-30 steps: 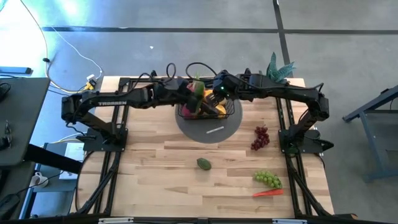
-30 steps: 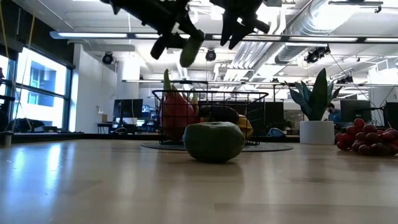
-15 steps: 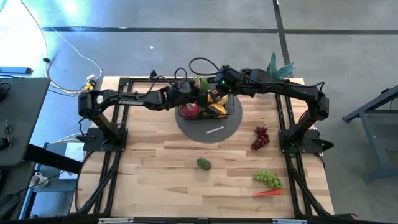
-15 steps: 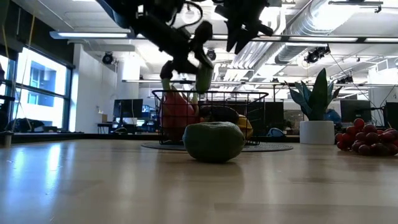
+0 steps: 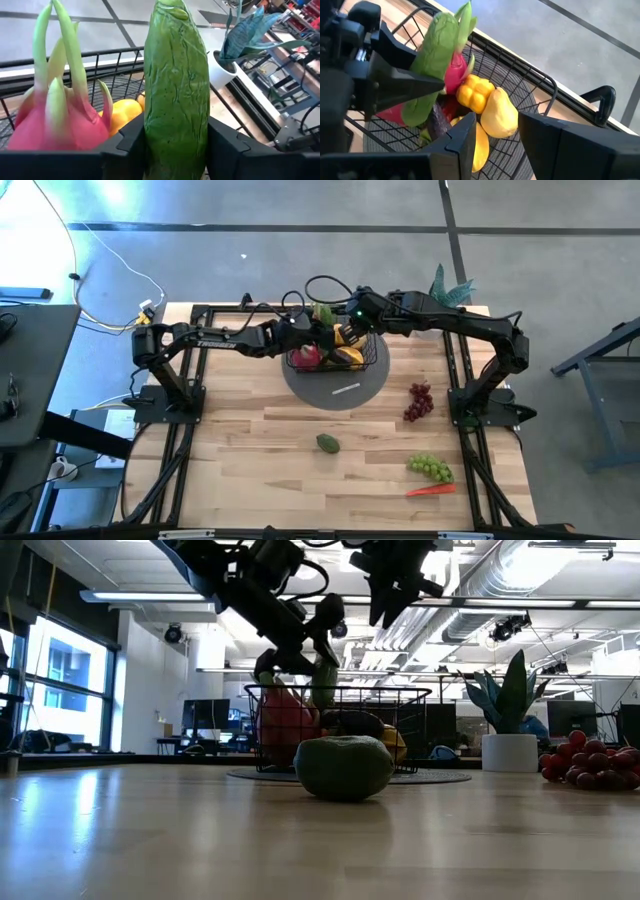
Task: Build produce basket
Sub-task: Put the green cucumber into the black wire basket, then put the green lime into the black wire basket
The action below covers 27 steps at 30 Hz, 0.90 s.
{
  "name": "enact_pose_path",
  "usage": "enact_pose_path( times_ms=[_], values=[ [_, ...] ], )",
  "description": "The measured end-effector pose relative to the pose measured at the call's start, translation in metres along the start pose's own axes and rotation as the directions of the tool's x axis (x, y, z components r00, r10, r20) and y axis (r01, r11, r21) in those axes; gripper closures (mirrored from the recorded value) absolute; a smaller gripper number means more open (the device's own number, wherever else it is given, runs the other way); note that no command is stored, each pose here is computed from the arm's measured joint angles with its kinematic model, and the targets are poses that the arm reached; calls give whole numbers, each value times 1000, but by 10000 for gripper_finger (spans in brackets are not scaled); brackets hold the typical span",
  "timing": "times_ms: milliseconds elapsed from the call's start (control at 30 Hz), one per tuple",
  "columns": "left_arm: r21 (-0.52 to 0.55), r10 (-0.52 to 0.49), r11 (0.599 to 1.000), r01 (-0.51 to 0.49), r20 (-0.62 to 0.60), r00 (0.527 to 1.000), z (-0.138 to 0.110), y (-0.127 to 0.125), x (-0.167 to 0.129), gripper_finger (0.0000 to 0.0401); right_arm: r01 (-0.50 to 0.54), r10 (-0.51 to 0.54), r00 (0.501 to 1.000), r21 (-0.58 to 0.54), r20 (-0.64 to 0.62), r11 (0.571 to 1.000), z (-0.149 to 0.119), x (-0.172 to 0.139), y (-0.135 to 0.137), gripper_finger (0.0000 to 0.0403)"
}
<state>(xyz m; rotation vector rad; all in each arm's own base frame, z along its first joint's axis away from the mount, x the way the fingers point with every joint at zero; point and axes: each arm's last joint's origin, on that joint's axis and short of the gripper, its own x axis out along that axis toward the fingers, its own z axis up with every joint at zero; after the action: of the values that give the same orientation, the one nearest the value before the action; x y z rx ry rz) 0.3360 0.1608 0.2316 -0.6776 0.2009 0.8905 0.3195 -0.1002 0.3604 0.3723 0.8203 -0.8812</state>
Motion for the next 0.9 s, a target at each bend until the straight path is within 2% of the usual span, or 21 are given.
enact_pose_path(
  times_ms=[133,367,567,733,900],
  values=[
    [-50,-23,998,22,-23,999,4,5,2,230,9,-9,1000,-2,-16,1000,-2,0,-1,274],
    [-69,-67,996,62,-71,995,11,14,6,190,-1,0,999,-6,-38,1000,-3,0,-1,274],
    [-95,-98,992,89,-95,991,22,26,9,177,7,-7,997,6,-80,1000,-10,-3,1,274],
    [-69,-109,992,103,-91,990,26,28,9,178,-8,6,993,-9,-119,1000,-20,-9,10,274],
    [35,-150,988,151,-48,988,40,19,-1,178,-40,38,990,-5,-139,999,-29,-16,22,274]
  ],
)
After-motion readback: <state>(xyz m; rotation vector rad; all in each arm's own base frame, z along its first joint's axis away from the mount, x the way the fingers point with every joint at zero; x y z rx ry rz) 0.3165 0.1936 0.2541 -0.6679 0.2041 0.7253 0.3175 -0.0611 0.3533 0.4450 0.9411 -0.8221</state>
